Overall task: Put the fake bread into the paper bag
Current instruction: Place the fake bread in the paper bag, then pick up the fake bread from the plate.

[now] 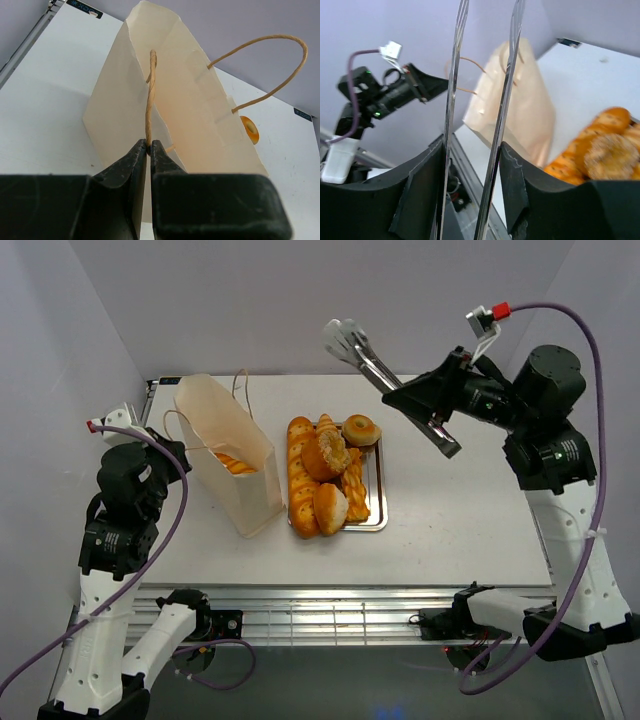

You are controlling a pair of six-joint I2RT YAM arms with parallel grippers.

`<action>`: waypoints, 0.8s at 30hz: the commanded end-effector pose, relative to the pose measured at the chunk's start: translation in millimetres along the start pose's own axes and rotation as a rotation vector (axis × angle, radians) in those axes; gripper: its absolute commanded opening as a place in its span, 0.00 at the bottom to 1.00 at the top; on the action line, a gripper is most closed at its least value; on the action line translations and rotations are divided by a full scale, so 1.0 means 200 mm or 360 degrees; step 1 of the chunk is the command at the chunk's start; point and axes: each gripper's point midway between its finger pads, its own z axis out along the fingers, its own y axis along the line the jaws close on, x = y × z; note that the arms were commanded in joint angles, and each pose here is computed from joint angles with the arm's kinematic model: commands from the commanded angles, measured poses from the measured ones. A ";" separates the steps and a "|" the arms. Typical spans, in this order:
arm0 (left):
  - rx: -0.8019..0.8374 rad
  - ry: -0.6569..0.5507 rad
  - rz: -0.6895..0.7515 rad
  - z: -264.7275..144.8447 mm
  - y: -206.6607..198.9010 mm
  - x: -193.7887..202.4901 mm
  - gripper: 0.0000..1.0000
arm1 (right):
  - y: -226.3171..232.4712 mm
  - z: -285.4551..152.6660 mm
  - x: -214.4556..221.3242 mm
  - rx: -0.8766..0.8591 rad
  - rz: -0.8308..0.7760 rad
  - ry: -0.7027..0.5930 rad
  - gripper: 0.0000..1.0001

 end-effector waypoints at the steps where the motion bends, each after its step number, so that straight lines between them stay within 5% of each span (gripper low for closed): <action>1: -0.0001 -0.0024 0.0031 -0.03 0.01 -0.04 0.19 | -0.32 -0.10 0.21 0.0261 0.0090 0.0138 0.52; 14: 0.0020 -0.0017 0.0035 -0.05 0.00 -0.03 0.19 | -0.74 -0.31 0.96 0.0610 0.0332 0.0536 0.52; 24: 0.0043 0.0003 0.0010 -0.05 -0.01 0.00 0.19 | -0.97 -0.40 1.27 0.0844 0.0407 0.0725 0.52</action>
